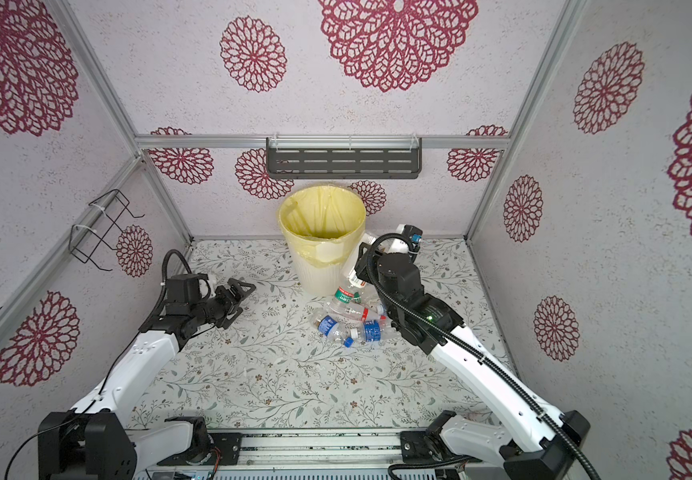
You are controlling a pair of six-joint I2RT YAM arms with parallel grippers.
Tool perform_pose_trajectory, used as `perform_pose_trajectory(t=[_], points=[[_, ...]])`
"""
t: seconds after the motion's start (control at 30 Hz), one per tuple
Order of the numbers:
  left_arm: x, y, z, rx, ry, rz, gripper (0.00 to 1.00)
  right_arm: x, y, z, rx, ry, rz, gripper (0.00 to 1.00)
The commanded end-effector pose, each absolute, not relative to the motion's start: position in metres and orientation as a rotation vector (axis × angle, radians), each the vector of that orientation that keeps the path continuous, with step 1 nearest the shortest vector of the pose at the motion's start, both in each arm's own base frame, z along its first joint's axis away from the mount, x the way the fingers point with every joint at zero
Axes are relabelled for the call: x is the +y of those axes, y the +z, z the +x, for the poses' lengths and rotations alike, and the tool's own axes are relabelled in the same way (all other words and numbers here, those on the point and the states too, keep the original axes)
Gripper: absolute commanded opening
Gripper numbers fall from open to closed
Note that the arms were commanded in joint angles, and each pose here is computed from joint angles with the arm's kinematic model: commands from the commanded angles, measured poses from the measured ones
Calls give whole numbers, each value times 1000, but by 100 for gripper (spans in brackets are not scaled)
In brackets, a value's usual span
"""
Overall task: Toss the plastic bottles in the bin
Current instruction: 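Lift the peacock-label bottle with the right gripper and carry it over the bin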
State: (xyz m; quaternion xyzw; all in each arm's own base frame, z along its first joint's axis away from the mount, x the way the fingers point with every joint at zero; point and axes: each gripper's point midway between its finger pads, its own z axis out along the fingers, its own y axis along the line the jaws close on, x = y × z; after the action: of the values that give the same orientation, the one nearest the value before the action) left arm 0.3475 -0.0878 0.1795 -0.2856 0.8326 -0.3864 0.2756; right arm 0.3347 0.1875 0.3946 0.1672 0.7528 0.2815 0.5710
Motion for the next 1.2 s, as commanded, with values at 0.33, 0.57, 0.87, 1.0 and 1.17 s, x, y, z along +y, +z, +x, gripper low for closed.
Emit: perform_pose_trajectory(t=[0.33, 0.57, 0.87, 1.0, 1.17], points=[[-91, 178, 338, 2204, -1094, -772, 97, 227, 497, 503, 1497, 578, 456, 99], [-89, 182, 333, 2187, -1075, -763, 97, 254, 510, 510, 1516, 625, 400, 99], [-92, 177, 334, 2215, -1086, -754, 97, 228, 510, 447, 1499, 674, 331, 99], [-92, 175, 334, 2218, -1087, -757, 97, 220, 493, 428, 1557, 656, 296, 99], [-91, 177, 334, 2212, -1078, -762, 97, 210, 467, 404, 1604, 656, 261, 99]])
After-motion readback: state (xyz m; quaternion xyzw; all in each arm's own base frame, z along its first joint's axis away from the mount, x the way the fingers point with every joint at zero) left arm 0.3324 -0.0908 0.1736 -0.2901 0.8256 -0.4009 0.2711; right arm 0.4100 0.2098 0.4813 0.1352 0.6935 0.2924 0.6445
